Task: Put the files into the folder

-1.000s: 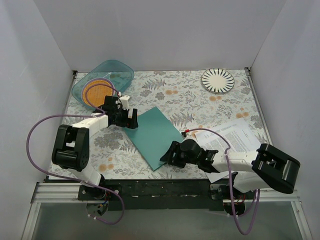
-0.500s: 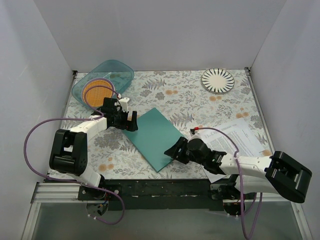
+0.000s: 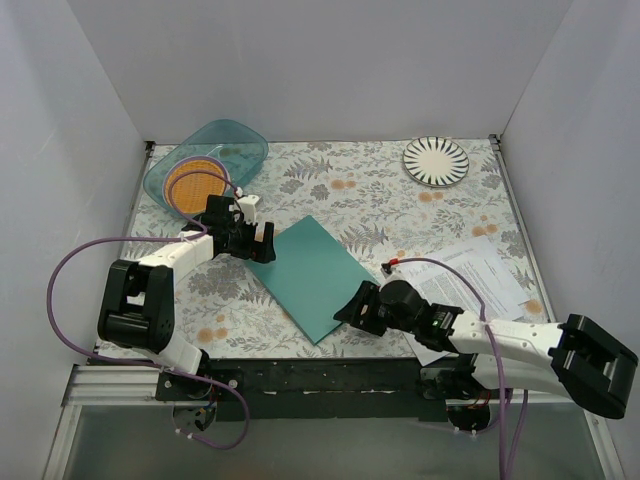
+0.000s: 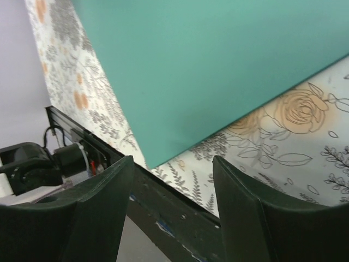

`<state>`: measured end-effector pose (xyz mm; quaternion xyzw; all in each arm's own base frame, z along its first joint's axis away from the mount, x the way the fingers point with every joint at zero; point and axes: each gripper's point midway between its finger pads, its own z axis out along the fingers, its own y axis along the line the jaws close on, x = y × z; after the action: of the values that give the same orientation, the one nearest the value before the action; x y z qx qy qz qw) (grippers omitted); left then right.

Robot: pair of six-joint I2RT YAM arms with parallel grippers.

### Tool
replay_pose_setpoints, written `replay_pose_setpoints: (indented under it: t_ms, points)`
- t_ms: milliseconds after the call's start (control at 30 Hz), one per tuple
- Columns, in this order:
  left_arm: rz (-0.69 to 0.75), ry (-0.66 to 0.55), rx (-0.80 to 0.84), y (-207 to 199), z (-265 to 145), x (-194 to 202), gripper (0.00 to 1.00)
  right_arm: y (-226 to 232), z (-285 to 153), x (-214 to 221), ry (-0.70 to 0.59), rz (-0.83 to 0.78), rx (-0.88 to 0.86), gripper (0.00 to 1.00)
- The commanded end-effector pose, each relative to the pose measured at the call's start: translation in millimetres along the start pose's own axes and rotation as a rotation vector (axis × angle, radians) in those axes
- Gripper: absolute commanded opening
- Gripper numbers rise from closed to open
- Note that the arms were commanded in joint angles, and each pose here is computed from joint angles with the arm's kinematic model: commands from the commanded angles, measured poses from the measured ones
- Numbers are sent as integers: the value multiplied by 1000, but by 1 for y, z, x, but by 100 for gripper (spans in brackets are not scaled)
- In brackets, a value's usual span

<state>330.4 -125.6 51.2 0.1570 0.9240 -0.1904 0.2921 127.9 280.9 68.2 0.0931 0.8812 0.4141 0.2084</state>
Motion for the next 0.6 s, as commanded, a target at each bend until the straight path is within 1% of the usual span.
replay_pose_setpoints:
  t_ms: [0, 200, 333, 467, 567]
  points:
    - [14, -44, 1, -3, -12, -14, 96, -11, 7, 12, 43, 11, 18, 69]
    - [13, -41, 1, -3, -13, -16, 96, -11, 16, 11, 26, 21, 4, 69]
    - [15, -46, 7, -5, -14, -18, 96, -17, 23, 14, 28, 61, 2, 69]
    - [18, -42, 10, -6, -16, -15, 96, -9, 27, 9, 3, 88, -39, 69]
    - [28, -40, 10, -6, -17, -12, 96, -3, 24, 1, -40, 105, -66, 68]
